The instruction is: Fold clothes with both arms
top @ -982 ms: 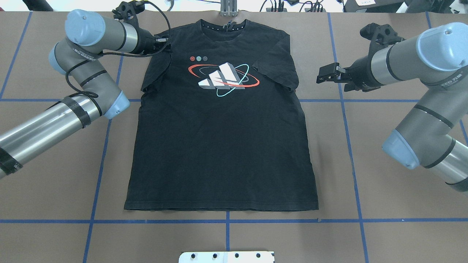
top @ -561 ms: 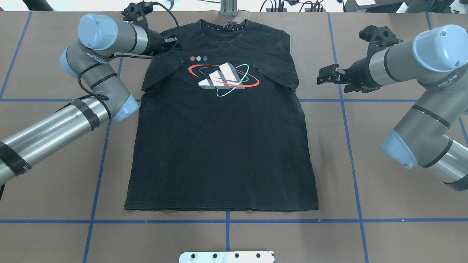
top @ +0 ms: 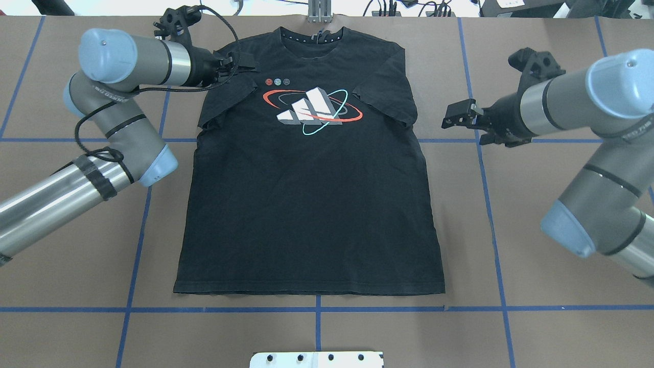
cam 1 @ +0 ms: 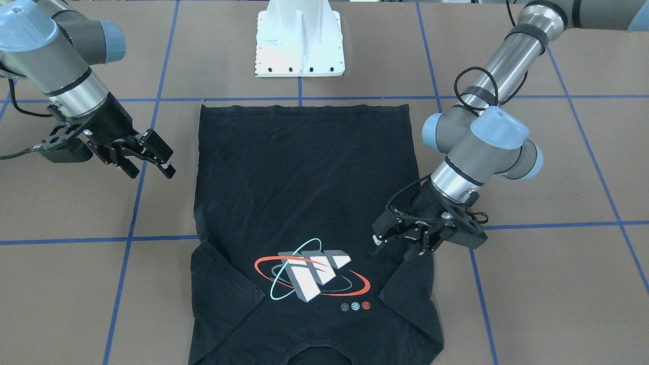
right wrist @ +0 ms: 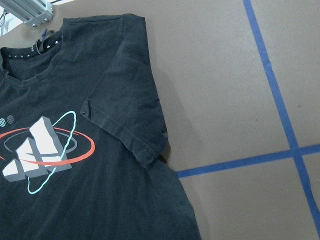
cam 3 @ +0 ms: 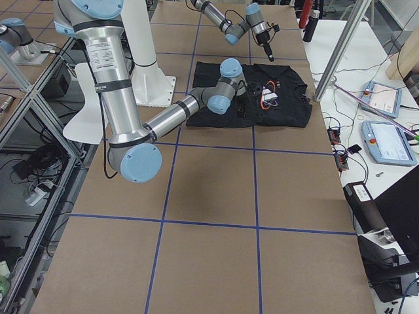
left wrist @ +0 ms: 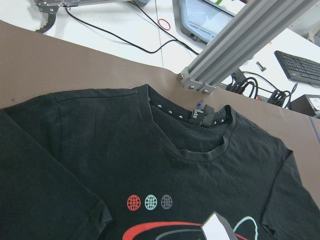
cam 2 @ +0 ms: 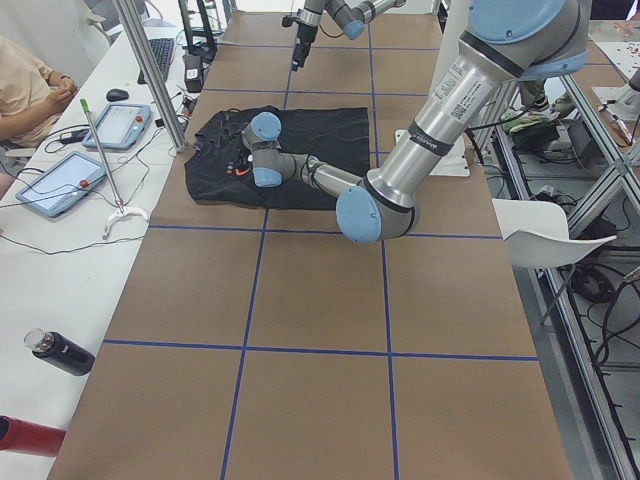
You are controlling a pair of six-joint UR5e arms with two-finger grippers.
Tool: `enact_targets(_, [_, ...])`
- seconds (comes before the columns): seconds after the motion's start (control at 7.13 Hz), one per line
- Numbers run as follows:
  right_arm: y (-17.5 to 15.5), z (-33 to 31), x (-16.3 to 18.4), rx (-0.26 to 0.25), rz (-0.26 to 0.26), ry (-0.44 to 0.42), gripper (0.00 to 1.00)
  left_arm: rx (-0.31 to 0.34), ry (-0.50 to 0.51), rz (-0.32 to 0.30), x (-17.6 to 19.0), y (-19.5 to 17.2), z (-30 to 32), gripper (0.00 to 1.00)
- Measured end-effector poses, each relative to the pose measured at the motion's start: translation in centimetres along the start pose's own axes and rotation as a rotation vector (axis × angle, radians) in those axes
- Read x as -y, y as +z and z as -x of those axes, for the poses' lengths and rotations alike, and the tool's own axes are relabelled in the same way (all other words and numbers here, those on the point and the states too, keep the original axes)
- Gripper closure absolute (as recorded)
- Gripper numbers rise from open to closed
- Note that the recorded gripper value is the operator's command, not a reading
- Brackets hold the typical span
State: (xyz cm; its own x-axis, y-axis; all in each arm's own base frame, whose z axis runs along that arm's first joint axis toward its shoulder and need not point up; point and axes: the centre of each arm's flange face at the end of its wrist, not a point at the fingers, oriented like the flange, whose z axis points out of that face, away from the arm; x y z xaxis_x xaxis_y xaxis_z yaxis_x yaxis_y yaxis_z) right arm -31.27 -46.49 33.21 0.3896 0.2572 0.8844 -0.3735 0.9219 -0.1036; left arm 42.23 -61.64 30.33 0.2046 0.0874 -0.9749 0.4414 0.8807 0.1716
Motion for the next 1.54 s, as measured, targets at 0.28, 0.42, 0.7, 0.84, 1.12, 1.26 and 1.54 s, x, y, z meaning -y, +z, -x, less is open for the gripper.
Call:
enact_targets(0.28, [0.9,-2.6,-7.7,-0.050,0.055,0.168,0.00,-0.031,-0.035,0.036,-1.8,-2.6,0.6,0.03])
enact_targets(0.42, [2.1,-4.0,-12.4,-0.088,0.039,0.222,0.00,-0.037,-0.051,0.041,-2.4,-3.8,1.3,0.03])
enact_targets(0.7, [5.0,-5.9,-21.7,-0.142,0.009,0.305,0.02,-0.061,-0.068,0.035,-3.4,-6.5,1.5,0.03])
enact_targets(0.84, [5.9,-6.5,-25.5,-0.150,-0.005,0.318,0.05,-0.070,-0.080,0.032,-3.6,-7.2,1.3,0.03])
enact_targets(1.12, [6.8,-7.3,-28.5,-0.163,-0.013,0.318,0.17,-0.073,-0.088,0.027,-3.7,-7.5,1.2,0.03])
enact_targets(1.26, [7.2,-7.6,-28.9,-0.171,-0.015,0.316,0.17,-0.072,-0.089,0.024,-3.7,-7.5,1.3,0.03])
enact_targets(1.54, [7.4,-7.6,-29.0,-0.173,-0.018,0.314,0.22,-0.066,-0.090,0.021,-3.7,-7.3,1.5,0.03])
